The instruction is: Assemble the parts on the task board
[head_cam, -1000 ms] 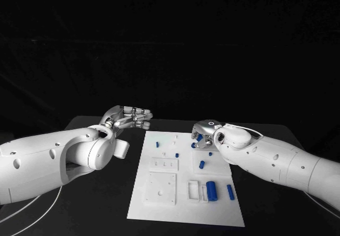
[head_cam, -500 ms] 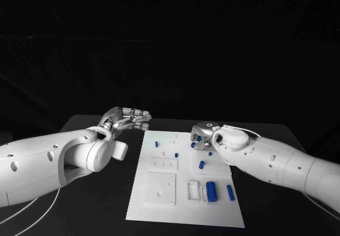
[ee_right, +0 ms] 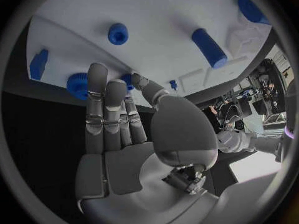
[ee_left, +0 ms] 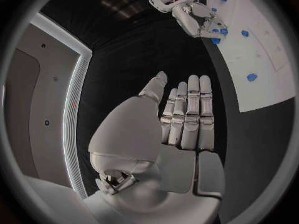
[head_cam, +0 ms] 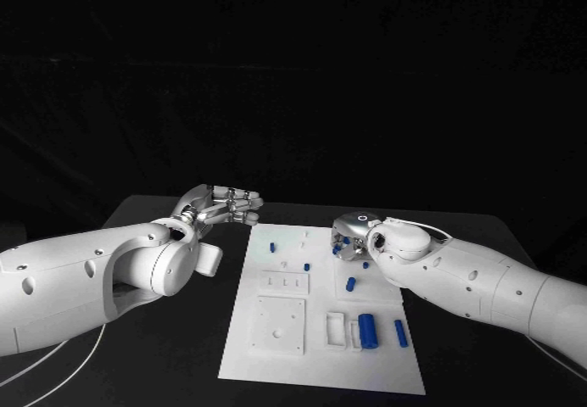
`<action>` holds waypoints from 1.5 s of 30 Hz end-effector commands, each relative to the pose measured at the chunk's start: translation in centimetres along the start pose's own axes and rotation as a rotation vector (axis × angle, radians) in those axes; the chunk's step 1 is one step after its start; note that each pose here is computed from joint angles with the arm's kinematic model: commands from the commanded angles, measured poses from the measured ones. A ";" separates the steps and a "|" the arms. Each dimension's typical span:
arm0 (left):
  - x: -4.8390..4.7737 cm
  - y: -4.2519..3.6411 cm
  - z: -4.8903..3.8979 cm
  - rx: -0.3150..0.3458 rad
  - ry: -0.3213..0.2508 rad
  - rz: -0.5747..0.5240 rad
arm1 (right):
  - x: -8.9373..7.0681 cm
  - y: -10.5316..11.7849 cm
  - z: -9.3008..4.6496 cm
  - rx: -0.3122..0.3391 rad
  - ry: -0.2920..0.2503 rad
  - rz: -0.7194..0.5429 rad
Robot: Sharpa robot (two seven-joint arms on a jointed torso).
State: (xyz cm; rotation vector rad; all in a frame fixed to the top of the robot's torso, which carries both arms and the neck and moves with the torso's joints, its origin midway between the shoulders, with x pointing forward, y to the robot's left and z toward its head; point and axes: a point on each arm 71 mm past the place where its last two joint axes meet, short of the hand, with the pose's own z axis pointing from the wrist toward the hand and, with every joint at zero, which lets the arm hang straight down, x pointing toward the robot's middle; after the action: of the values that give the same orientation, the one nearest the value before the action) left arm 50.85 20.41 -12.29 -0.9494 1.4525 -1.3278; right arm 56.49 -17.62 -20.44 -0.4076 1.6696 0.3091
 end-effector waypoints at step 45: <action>0.60 -0.23 0.36 0.007 0.017 0.003 | -3.4 2.9 1.2 0.061 -0.311 -0.010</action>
State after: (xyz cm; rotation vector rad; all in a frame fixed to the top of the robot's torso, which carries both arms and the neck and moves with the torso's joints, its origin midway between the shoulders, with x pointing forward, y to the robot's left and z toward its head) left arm 51.05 20.01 -12.33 -0.9466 1.4583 -1.3268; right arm 56.57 -14.20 -17.70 -0.3074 1.4180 0.3283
